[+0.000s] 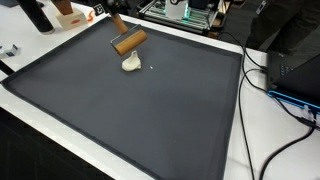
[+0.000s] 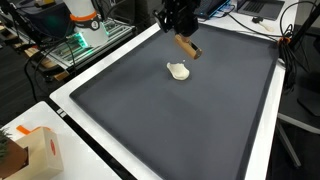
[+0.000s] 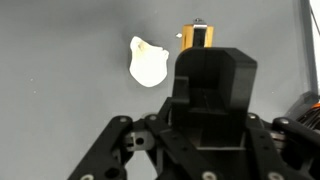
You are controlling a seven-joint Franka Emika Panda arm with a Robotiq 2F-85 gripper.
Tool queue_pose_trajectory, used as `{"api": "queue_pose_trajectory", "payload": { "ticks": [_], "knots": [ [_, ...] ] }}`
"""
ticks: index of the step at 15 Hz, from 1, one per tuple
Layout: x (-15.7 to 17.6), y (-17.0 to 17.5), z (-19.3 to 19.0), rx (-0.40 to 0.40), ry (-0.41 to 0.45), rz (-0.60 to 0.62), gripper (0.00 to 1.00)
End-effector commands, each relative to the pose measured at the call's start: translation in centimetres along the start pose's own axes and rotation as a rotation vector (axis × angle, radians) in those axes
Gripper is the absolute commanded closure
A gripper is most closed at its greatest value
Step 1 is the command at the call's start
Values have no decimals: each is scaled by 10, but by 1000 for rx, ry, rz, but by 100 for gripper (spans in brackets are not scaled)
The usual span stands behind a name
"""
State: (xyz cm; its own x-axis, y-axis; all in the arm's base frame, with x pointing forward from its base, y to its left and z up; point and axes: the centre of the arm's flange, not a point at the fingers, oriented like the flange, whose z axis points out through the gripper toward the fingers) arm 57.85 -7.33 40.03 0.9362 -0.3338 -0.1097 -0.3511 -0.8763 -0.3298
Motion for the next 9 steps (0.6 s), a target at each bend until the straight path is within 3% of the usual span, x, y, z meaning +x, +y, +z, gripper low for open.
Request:
{"api": "queue_pose_trajectory", "payload": {
  "ticks": [1, 8, 9],
  "knots": [
    [-5, 1, -25, -71, 36, -19, 76],
    [-11, -2, -40, -198, 54, -133, 76],
    [-3, 0, -31, -166, 56, -100, 51]
  ]
}}
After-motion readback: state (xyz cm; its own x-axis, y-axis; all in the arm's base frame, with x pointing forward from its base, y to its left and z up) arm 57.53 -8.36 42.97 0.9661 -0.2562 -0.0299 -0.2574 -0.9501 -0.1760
